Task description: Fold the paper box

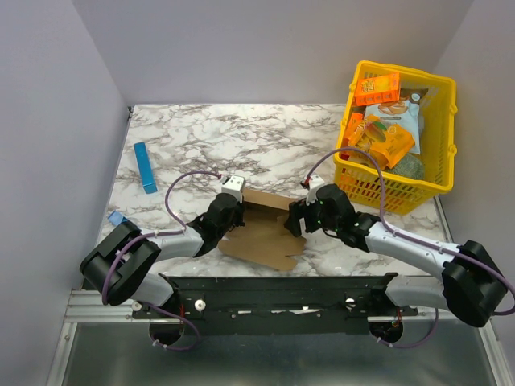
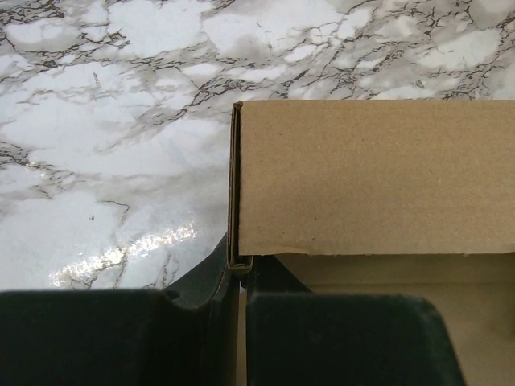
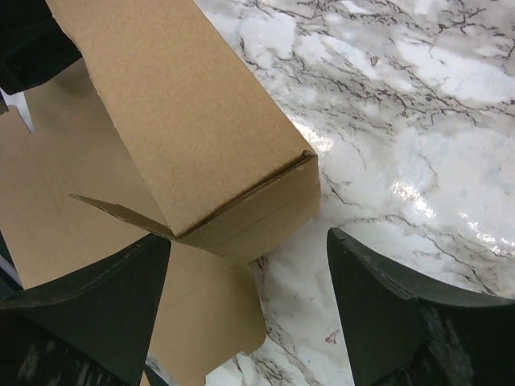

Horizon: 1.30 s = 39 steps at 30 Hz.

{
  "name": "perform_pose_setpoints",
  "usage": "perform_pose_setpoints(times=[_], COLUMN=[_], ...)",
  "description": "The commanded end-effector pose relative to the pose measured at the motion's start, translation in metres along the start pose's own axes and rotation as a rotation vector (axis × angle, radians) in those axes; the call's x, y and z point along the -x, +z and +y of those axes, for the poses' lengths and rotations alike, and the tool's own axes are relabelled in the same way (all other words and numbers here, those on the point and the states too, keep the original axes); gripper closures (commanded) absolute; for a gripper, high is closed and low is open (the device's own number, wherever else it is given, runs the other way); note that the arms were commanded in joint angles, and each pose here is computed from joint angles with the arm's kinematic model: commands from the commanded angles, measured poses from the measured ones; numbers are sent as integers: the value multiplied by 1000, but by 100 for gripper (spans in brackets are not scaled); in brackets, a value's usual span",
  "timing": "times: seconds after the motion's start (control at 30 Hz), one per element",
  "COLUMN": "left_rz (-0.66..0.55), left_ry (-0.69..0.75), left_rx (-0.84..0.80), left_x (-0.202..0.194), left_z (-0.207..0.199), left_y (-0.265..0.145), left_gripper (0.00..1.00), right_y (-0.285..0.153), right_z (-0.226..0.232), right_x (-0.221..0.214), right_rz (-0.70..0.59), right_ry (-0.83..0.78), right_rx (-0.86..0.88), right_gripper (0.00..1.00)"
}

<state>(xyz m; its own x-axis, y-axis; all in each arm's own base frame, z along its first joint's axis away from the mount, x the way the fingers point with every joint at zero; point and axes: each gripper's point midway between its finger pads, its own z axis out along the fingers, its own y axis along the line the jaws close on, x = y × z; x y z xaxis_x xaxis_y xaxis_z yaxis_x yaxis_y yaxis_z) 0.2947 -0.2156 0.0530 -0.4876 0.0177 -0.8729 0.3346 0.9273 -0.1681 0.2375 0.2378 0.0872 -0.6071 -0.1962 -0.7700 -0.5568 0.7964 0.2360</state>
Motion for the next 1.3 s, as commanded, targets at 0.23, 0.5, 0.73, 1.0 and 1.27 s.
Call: perform_pose_setpoints(times=[0.23,0.5,0.73,1.0,1.27], left_rz=[-29,-33,-37,-40,-40], left_ry=[-20,-26,-40,-32,-20], left_rx=[-34,-41,-44,-44,-39], left_x=[8,9,9,10,9], left_z=[-7,-8,-9,-14,-21], left_y=[-1,-2,-3,-3,-5], left_gripper=[100,100,100,100,100], right_y=[14,24,19,16,5], right_z=[-9,-17,-42,-60,-83], right_x=[11,8,8,6,5], right_rz=[-127,-167,-223,-258,-307], right_ry=[-5,76,186,253,305], right_rx=[-114,-234,-416,-530,-683], right_gripper=[23,39,50,55,54])
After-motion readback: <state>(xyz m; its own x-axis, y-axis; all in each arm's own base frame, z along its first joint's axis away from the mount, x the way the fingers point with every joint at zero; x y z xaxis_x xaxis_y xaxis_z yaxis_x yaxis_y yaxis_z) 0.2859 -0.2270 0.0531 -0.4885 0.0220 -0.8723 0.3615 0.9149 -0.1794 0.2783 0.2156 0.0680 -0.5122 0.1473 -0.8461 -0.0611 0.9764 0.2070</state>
